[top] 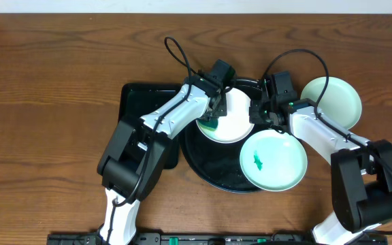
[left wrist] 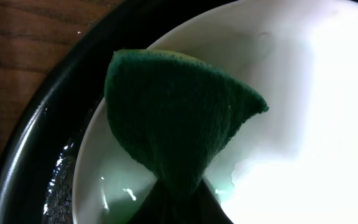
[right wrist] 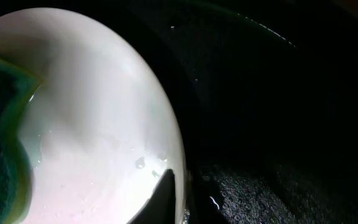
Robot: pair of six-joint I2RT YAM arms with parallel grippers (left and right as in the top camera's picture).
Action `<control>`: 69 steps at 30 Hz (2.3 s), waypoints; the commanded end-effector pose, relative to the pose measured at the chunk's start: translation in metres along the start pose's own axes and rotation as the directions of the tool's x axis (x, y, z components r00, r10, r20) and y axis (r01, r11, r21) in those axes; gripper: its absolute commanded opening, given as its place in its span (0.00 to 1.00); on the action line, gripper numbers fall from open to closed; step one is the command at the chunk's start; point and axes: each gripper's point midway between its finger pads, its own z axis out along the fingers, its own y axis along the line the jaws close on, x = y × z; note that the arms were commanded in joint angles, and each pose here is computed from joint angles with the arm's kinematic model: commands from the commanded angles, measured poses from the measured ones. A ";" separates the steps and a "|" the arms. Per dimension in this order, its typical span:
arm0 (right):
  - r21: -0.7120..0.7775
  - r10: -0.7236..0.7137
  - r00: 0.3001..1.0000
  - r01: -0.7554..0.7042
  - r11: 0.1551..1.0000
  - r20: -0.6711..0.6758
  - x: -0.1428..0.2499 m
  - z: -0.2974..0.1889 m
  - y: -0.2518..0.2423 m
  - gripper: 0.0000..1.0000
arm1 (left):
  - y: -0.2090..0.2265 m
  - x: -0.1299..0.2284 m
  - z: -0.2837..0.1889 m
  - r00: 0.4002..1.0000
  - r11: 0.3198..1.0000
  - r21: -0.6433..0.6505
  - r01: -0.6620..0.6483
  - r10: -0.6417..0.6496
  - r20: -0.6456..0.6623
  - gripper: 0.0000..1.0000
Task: Clean dirty plates on tray and stack at the side
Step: 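Scrub the white plate with the sponge while the right gripper holds it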
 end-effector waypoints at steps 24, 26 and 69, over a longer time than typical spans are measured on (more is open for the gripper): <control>0.040 -0.003 0.999 0.002 0.999 0.038 0.000 0.011 -0.007 0.02 | 0.004 0.009 0.020 0.999 1.000 -0.031 -0.002 0.001 -0.037 0.07; 0.042 -0.003 0.999 0.002 0.999 0.035 0.002 0.012 -0.008 0.09 | 0.004 0.009 0.020 0.999 1.000 -0.031 -0.002 0.001 -0.037 0.07; -0.008 -0.003 1.000 0.003 1.000 0.018 0.005 0.022 -0.001 0.01 | -0.040 0.037 0.023 0.981 0.978 0.210 -0.006 0.046 -0.186 0.07</control>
